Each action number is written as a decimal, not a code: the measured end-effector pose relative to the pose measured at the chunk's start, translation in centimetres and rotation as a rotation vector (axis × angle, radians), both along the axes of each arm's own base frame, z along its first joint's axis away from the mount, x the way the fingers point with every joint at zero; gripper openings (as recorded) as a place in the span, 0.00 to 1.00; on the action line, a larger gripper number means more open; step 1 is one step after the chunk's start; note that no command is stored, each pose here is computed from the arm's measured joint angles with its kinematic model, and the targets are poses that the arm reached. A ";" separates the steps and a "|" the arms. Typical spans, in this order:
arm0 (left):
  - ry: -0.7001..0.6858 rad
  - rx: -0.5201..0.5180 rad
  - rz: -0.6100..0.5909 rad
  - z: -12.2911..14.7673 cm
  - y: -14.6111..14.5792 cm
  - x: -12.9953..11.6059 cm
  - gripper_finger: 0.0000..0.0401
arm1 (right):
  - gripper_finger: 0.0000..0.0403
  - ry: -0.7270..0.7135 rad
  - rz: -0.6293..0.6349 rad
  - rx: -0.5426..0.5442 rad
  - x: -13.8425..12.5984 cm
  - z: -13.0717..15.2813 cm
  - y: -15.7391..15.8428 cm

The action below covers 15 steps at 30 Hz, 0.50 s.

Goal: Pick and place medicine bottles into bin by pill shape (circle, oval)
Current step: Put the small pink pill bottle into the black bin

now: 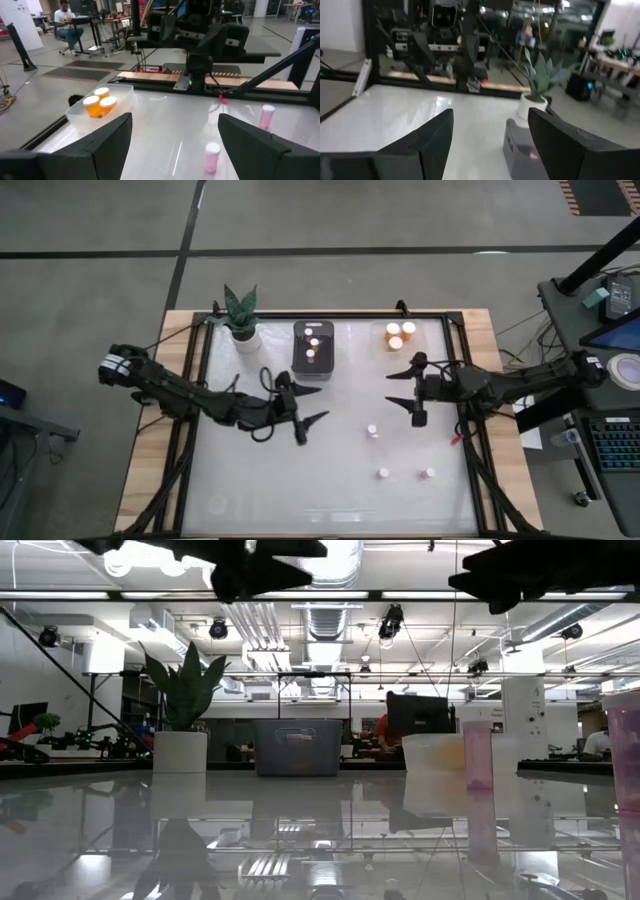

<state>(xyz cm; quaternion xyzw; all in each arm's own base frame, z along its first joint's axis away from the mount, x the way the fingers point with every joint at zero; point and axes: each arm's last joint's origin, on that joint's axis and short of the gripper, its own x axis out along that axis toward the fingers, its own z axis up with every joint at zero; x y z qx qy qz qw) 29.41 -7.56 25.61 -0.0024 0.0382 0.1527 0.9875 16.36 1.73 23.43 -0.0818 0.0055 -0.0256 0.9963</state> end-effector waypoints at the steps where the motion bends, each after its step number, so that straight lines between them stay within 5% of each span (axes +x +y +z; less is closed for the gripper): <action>1: 0.008 0.003 -0.002 0.2 -0.3 0.5 0.70 | 0.62 -0.021 0.011 -0.003 -0.1 -0.2 -0.1; 15: 0.238 0.054 -0.042 3.1 -3.3 6.1 0.70 | 0.62 -0.146 -0.028 -0.085 -0.4 0.2 -2.6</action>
